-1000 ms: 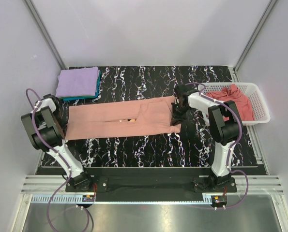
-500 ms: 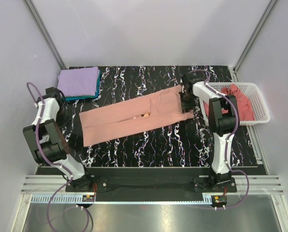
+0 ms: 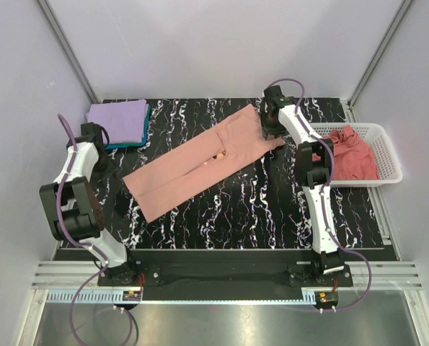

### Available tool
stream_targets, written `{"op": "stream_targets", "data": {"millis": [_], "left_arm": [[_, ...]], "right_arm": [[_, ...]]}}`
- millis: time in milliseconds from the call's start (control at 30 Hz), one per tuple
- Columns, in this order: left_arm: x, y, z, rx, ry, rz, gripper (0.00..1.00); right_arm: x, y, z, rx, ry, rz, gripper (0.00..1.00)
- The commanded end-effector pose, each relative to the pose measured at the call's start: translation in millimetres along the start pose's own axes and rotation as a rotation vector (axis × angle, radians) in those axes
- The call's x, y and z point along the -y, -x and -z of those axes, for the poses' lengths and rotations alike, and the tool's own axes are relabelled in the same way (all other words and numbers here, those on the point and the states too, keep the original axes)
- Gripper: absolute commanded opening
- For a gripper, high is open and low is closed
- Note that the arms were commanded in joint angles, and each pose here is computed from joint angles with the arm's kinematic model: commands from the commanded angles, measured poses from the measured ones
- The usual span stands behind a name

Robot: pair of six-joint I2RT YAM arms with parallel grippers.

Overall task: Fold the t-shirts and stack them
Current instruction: Fold the tshirt

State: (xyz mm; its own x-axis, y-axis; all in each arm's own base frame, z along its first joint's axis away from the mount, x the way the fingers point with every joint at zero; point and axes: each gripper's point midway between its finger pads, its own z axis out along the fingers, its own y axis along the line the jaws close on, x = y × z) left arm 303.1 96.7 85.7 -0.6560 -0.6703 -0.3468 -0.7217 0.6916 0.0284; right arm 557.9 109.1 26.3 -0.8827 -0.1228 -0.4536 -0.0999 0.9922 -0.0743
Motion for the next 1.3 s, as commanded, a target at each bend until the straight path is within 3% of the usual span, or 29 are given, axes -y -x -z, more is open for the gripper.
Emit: {"op": "stream_targets", "data": {"millis": [0,33,100,233,300,733,1033,1167,1267], "left_arm": [[21,24,-4,0.03,-0.045,-0.016,0.53],[25,31,-2,0.04,-0.052,-0.005,0.53],[27,33,-7,0.031,-0.037,0.008,0.53],[27,46,-18,0.049,0.006,-0.018,0.53],[24,51,-26,0.036,0.051,-0.042,0.53],[28,64,-34,0.044,0.075,-0.055,0.51],[24,83,-27,0.079,0.132,-0.044,0.51],[40,103,-21,0.128,0.06,-0.074,0.51],[47,102,-29,0.1,0.043,-0.104,0.51]], "right_arm": [[2,23,50,0.074,0.021,-0.07,0.51],[2,33,73,0.117,0.031,-0.093,0.52],[1,26,80,0.114,0.046,-0.106,0.51],[-6,16,89,0.094,0.085,-0.128,0.26],[-6,6,82,0.061,0.081,-0.144,0.22],[-4,-35,20,-0.041,0.026,-0.148,0.18],[7,-13,55,0.008,-0.013,-0.137,0.23],[7,-1,64,0.037,-0.009,-0.153,0.25],[5,0,59,0.033,-0.006,-0.166,0.25]]}}
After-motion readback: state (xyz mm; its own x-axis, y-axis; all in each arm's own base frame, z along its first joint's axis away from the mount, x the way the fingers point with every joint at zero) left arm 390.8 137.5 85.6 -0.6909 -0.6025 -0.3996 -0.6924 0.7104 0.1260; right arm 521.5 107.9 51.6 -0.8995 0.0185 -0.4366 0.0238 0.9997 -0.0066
